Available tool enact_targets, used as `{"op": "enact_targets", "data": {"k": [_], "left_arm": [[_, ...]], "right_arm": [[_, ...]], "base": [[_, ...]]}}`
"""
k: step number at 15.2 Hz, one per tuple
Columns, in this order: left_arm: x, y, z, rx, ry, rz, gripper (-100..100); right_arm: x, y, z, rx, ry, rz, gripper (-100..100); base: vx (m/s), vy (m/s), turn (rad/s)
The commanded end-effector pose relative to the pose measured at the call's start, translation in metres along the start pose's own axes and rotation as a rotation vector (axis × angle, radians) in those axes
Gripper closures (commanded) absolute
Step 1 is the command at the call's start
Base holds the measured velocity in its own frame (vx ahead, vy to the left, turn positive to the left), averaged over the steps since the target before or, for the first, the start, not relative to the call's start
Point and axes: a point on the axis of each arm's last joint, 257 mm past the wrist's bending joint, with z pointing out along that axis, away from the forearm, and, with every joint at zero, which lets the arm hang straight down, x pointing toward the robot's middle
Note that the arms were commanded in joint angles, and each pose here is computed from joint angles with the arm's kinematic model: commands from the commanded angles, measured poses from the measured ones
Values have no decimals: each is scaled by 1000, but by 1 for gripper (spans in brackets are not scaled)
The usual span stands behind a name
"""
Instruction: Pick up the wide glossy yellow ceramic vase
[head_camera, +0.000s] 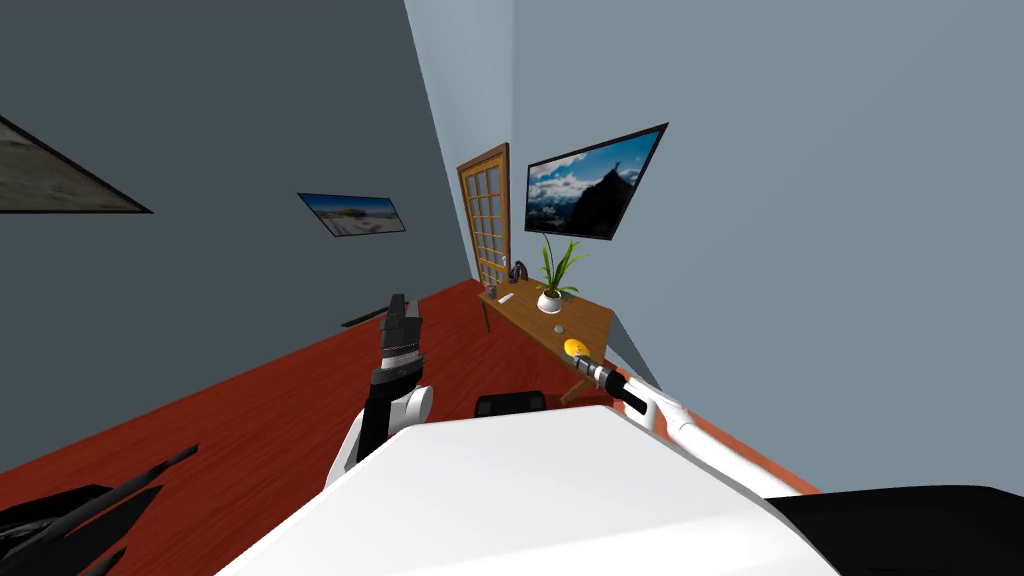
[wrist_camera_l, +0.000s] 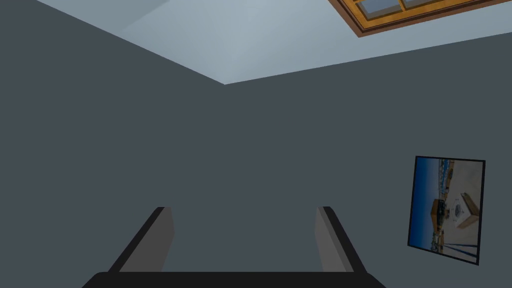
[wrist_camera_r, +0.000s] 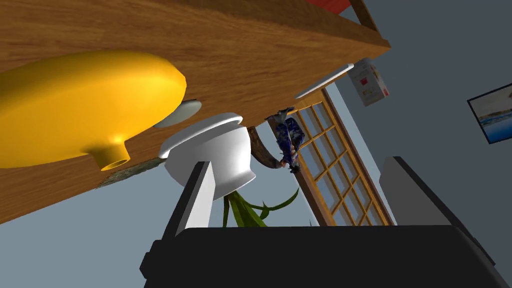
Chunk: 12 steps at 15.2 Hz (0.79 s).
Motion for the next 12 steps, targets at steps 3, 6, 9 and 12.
{"op": "enact_targets", "data": {"k": [3, 6, 9, 12], "left_arm": [[0, 0, 0, 0, 0, 0, 0], [0, 0, 0, 0, 0, 0, 0], [0, 0, 0, 0, 0, 0, 0], [0, 0, 0, 0, 0, 0, 0]], "right_arm": [[10, -40, -13, 75, 56, -52, -100], [16, -79, -28, 151, 111, -108, -100], [18, -98, -37, 190, 137, -134, -100], [18, -146, -63, 287, 198, -201, -100]], "base": [[15, 35, 136], [20, 37, 119], [17, 34, 97], [19, 39, 162]]}}
